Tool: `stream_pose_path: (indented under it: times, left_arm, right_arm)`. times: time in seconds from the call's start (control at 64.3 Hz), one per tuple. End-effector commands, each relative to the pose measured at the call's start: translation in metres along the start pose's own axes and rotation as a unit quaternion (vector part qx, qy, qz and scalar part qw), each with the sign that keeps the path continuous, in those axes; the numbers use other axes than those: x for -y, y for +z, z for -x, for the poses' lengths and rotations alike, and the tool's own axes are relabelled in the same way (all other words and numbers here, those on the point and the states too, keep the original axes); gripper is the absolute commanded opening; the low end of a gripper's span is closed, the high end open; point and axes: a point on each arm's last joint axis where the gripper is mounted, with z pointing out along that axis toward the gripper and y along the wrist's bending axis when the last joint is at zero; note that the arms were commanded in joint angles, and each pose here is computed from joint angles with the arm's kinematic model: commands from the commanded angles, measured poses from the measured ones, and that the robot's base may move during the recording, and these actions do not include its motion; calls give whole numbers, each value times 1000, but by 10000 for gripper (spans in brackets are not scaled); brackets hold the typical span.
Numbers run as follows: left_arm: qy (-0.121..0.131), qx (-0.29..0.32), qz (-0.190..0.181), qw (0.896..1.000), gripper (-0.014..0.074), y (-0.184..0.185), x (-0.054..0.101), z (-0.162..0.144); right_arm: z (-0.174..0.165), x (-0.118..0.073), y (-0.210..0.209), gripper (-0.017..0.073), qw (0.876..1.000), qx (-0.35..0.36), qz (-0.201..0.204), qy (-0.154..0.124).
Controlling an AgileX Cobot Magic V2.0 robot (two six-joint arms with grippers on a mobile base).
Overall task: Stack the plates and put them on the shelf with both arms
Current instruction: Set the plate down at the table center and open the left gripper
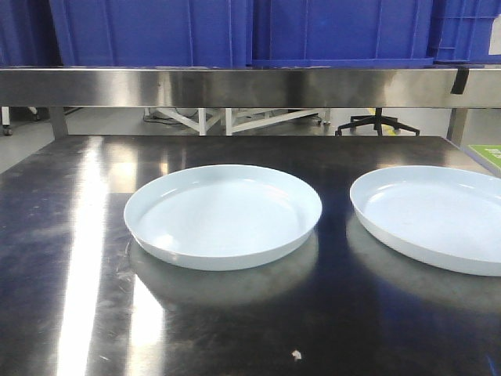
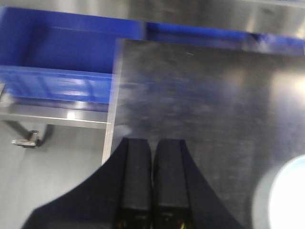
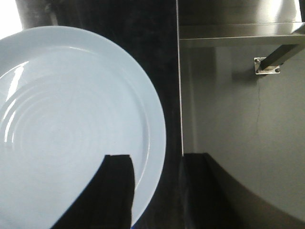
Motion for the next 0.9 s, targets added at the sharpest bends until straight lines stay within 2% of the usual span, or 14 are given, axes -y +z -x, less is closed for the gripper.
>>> stream_pose_path:
  times: [0.0, 0.062, 0.233, 0.435, 0.575, 0.762, 0.839, 0.886]
  left_arm:
    - [-25, 85, 6, 996, 86, -33, -13, -6]
    - [-32, 85, 16, 996, 87, -39, -20, -28]
    - [-36, 83, 18, 996, 86, -57, -26, -88]
    - [-43, 84, 15, 995, 86, -71, -29, -132]
    - [-43, 77, 16, 996, 86, -76, -30, -147]
    - [-43, 76, 17, 996, 86, -76, -30, -148]
    - [-43, 74, 17, 996, 87, -76, -30, -148]
    - [-44, 72, 17, 996, 86, -76, -30, -149]
  right_arm:
    - [14, -1, -11, 365, 999, 49, 6, -3]
    - [14, -1, -11, 365, 999, 49, 6, -3]
    - [15, -1, -11, 365, 999, 49, 6, -3]
    - [15, -1, -11, 365, 999, 49, 6, -3]
    - [15, -1, -11, 365, 999, 49, 6, -3]
    - [15, -1, -11, 360, 999, 49, 6, -3]
    - [15, -1, -11, 312, 999, 49, 6, -3]
    - [15, -1, -11, 245, 999, 49, 6, -3]
